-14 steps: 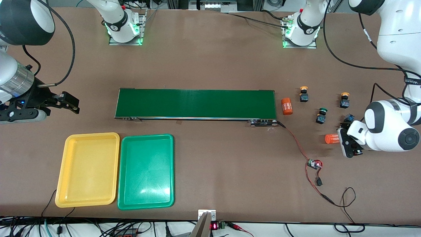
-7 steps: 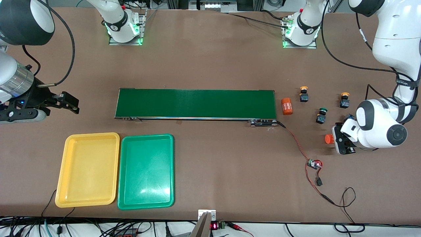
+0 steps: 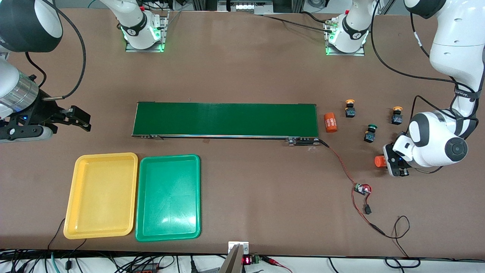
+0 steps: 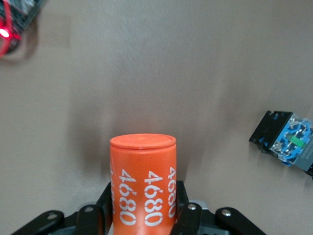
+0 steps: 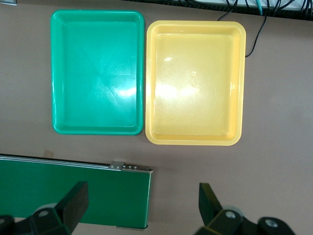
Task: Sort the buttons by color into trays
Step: 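Grasp the orange cylinder with the left gripper and lift it, then lower the orange cylinder onto the conveyor and open the left gripper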
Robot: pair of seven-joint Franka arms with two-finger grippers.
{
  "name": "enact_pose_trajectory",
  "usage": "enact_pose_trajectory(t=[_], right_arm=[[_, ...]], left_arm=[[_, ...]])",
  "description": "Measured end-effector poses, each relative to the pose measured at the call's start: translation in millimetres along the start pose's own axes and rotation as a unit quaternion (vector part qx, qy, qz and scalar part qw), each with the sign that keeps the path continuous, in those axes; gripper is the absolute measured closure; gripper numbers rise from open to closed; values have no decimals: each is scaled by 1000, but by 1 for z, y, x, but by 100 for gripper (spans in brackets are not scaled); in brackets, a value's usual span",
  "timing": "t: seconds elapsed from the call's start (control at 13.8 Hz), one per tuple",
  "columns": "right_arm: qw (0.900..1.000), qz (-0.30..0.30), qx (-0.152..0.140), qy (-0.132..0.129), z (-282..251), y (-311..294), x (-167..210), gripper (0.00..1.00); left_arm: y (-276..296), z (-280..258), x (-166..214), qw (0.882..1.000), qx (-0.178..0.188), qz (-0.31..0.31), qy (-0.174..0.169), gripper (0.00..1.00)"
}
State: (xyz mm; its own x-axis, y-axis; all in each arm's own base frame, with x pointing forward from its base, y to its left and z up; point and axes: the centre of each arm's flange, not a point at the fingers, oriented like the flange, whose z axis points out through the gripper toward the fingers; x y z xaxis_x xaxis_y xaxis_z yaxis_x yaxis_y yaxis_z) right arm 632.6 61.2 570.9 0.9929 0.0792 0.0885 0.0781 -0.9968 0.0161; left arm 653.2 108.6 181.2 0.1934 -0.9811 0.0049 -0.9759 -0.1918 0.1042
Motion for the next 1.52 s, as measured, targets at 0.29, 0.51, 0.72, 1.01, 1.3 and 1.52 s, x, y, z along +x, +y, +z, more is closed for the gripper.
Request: enact_pose_trajectory(t=[0.29, 0.51, 0.72, 1.01, 1.3, 1.52], right_arm=[[1000, 0, 0, 1, 0, 0, 0, 0], [1000, 1, 0, 1, 0, 1, 0, 0], [1000, 2, 0, 1, 0, 3, 0, 0], [1000, 3, -1, 1, 0, 4, 0, 0], [1000, 5, -1, 1, 0, 6, 0, 0], [1000, 5, -1, 1, 0, 6, 0, 0]], left_arm=[[5, -32, 17, 1000, -10, 30, 4, 49], [25, -56, 80, 995, -54, 83, 22, 49], [45, -71, 145, 989, -71, 123, 38, 49], [73, -67, 193, 980, -112, 158, 46, 49], [115, -75, 245, 975, -145, 165, 40, 49], [167, -89, 281, 979, -140, 146, 15, 49]])
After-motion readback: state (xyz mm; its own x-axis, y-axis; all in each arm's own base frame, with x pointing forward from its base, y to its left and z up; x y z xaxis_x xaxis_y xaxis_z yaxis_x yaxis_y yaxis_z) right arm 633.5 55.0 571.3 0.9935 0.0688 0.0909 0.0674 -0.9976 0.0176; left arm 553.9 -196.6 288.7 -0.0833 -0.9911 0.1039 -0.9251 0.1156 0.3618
